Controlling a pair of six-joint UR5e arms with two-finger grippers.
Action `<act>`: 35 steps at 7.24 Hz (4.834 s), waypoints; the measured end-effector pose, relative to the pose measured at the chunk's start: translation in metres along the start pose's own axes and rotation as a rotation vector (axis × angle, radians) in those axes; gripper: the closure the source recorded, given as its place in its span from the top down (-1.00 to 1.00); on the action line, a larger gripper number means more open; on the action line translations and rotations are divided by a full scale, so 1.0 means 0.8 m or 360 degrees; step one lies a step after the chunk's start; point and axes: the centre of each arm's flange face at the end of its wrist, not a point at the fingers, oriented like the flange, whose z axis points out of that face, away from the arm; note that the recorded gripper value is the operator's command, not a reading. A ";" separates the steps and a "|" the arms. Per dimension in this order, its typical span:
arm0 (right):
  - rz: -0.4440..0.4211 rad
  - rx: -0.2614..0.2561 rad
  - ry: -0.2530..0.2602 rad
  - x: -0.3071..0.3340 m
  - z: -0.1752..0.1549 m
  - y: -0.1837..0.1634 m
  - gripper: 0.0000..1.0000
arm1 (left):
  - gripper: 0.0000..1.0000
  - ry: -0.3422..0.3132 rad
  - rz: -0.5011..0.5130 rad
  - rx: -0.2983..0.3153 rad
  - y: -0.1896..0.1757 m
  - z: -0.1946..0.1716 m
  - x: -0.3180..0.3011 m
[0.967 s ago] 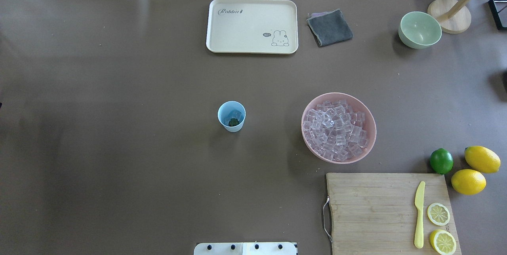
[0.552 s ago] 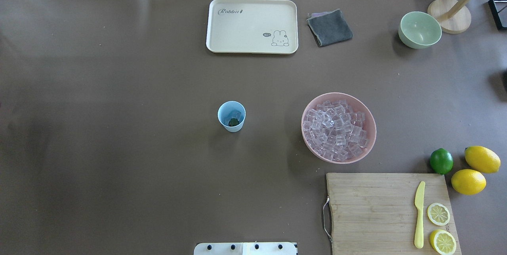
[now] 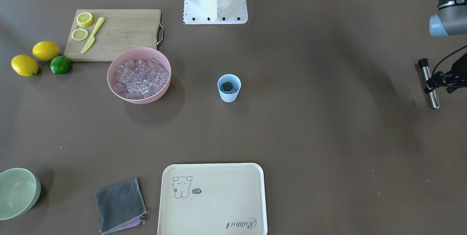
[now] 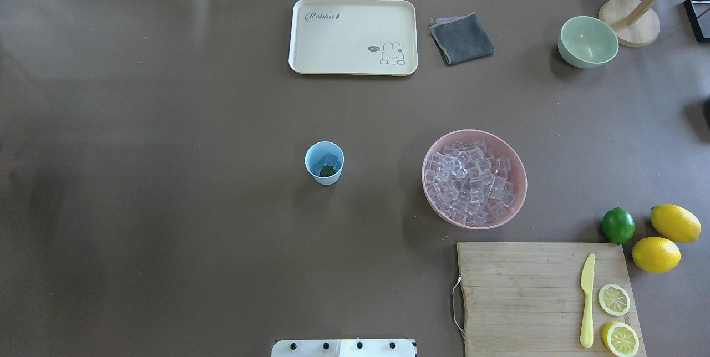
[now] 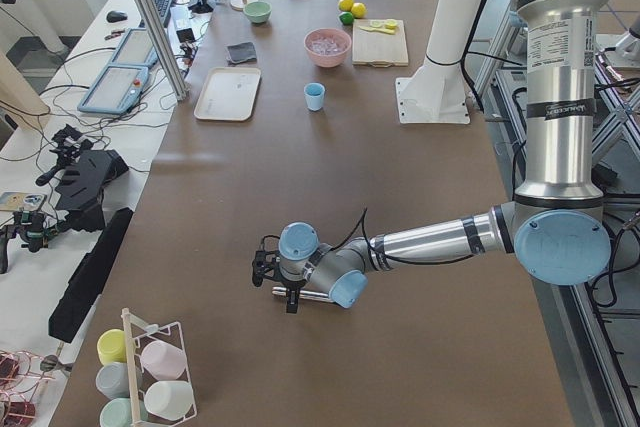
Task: Mash ice and strawberries in cup
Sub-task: 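Grasp the metal pestle beside the table with the left gripper, then carry the upright metal pestle with the left gripper over the cup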
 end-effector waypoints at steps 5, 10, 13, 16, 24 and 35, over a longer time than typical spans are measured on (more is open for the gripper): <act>0.0008 0.0006 0.0000 0.002 -0.003 0.005 1.00 | -0.10 0.0016 0.0062 -0.0014 0.008 0.015 0.008; 0.0020 0.0023 0.0001 0.006 -0.011 0.005 1.00 | -1.00 0.0042 0.0088 -0.0003 0.002 0.014 0.017; 0.0017 0.0034 0.0003 0.002 -0.017 0.008 1.00 | -1.00 0.0136 0.0206 0.0095 -0.047 -0.011 0.080; 0.0014 0.0039 0.0001 -0.003 -0.023 0.008 1.00 | -1.00 0.0323 0.0328 0.0307 -0.141 -0.079 0.221; 0.0038 0.0022 -0.0043 -0.008 -0.027 0.002 1.00 | -1.00 0.0917 0.0516 0.0841 -0.067 -0.204 0.668; 0.0099 0.0007 -0.0054 0.001 -0.036 0.020 1.00 | -1.00 0.1153 0.0734 0.1828 0.057 -0.111 0.780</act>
